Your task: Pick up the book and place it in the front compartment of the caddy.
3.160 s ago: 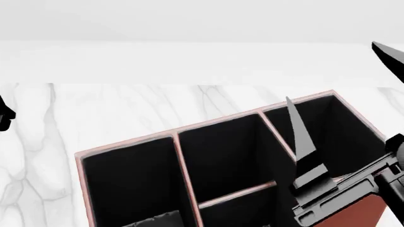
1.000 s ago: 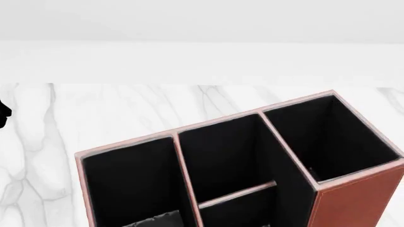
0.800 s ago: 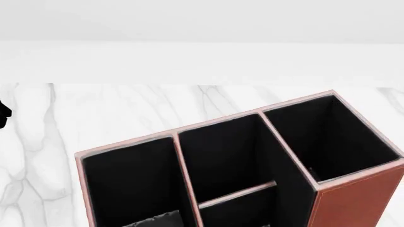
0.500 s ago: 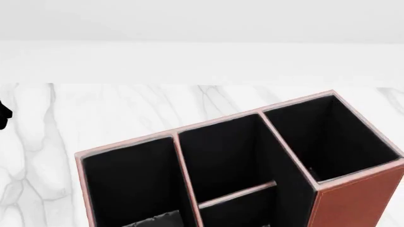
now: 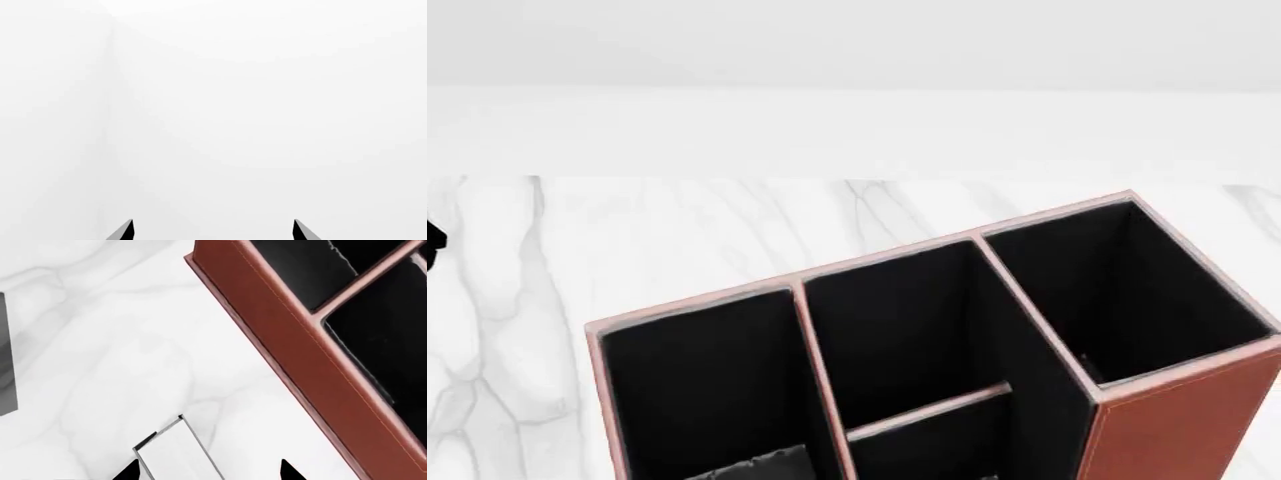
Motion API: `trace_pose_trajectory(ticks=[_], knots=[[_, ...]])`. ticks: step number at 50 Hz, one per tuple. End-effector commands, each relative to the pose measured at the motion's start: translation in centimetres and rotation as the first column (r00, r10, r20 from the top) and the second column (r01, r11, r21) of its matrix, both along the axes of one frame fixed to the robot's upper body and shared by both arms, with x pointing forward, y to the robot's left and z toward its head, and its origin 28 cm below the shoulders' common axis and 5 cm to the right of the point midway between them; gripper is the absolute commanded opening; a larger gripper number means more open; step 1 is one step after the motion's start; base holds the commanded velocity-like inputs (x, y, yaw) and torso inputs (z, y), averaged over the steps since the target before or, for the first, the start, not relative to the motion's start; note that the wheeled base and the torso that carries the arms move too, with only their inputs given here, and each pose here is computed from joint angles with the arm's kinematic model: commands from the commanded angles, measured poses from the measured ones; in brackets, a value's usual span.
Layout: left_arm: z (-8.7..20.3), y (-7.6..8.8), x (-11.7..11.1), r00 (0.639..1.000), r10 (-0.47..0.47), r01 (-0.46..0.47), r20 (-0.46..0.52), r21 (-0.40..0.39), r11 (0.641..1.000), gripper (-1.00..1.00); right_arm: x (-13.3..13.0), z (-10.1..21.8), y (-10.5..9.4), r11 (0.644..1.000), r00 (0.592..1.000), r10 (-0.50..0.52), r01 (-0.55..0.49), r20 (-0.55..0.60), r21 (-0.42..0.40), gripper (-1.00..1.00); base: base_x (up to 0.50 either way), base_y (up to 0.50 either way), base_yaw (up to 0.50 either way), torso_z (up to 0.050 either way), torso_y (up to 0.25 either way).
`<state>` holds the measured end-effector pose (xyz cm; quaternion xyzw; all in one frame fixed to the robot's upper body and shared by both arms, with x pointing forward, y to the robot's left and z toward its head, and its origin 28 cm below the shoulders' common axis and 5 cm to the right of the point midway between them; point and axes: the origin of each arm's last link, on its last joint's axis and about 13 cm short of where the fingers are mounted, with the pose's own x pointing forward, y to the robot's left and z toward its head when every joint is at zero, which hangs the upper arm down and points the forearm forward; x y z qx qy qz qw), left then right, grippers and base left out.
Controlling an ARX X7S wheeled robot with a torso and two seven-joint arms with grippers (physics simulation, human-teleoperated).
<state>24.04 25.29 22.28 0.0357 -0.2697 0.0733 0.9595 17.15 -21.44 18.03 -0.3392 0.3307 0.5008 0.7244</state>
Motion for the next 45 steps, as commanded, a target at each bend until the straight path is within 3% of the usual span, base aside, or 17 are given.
trace_pose_trajectory(ticks=[1, 17, 18, 37, 45], knots=[[0.1, 0.3, 0.0, 1.000, 0.014, -0.013, 0.012, -0.011, 1.000, 1.00, 0.6, -0.7, 0.4, 1.000, 1.000, 0.022, -0.022, -0.010, -0.002, 1.00, 0.00, 0.00, 0.00, 0.000, 0.000], [0.1, 0.2, 0.0, 1.000, 0.012, -0.012, 0.012, -0.014, 1.000, 1.00, 0.2, -2.3, 0.2, 1.000, 0.998, 0.013, -0.015, -0.056, -0.021, 1.00, 0.00, 0.00, 0.00, 0.000, 0.000], [0.0, 0.2, 0.0, 1.000, 0.011, -0.011, 0.012, -0.015, 1.000, 1.00, 0.2, -2.3, 0.2, 1.000, 0.998, 0.013, -0.015, -0.058, -0.021, -1.00, 0.00, 0.00, 0.00, 0.000, 0.000], [0.0, 0.2, -0.2, 1.000, 0.012, -0.012, 0.013, -0.016, 1.000, 1.00, 0.2, -2.2, 0.2, 1.000, 1.000, 0.003, -0.004, -0.025, -0.010, -1.00, 0.00, 0.00, 0.00, 0.000, 0.000], [0.1, 0.3, -0.2, 1.000, 0.016, -0.016, 0.014, -0.016, 1.000, 1.00, 0.5, 1.4, 0.6, 0.998, 0.994, 0.014, -0.020, 0.110, 0.056, -1.00, 0.00, 0.00, 0.00, 0.000, 0.000]])
